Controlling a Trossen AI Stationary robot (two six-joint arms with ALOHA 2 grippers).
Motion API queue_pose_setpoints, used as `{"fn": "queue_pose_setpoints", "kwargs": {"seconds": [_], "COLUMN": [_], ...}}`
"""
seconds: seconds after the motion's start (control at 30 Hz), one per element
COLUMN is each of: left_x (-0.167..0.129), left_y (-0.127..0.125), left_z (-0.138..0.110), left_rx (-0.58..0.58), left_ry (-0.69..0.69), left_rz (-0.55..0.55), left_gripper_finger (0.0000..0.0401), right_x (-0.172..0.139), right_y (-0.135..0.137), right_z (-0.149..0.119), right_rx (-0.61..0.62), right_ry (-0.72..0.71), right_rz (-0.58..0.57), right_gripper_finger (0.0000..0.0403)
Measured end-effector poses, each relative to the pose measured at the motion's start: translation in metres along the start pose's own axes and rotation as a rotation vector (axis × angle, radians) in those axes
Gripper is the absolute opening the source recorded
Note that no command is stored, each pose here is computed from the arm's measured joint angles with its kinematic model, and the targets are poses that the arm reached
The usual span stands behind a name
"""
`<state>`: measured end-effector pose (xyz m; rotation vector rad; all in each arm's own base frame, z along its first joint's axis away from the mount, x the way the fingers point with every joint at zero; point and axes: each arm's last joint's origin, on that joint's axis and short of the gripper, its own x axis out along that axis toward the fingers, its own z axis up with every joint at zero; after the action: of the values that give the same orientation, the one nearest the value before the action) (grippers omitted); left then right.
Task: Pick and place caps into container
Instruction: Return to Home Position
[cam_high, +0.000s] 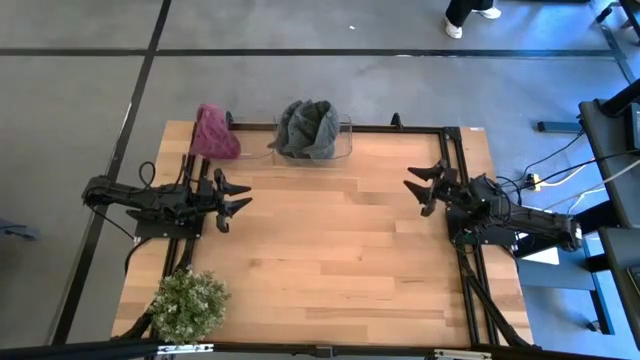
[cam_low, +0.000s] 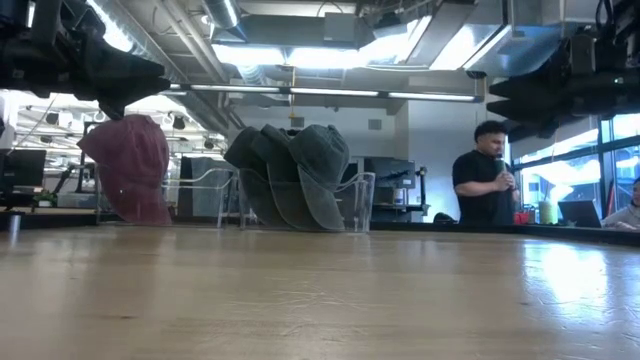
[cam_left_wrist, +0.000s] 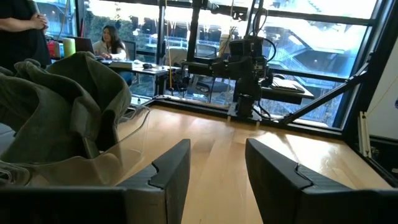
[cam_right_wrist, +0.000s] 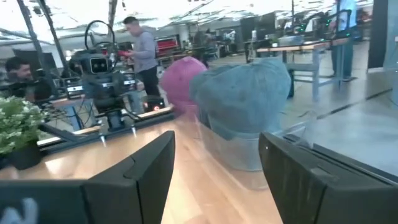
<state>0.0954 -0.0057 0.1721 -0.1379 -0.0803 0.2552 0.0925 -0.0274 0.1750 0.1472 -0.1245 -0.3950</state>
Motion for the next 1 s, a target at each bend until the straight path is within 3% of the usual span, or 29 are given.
{"fn": "queue_pose_setpoints", "kwargs": {"seconds": [1.0], "left_x": [0.0000], "left_y": [0.0000], "left_z": [0.0000], "left_rx": [-0.001], "left_ry": [0.000], "left_rz": [0.000], "left_gripper_finger": [0.0150], "right_x": [0.0001], "right_y": [-0.0003], "right_z": [-0.0019], "right_rx": [-0.008], "right_ry": [0.021], "right_rz": [-0.004], "right_gripper_finger": [0.0233]}}
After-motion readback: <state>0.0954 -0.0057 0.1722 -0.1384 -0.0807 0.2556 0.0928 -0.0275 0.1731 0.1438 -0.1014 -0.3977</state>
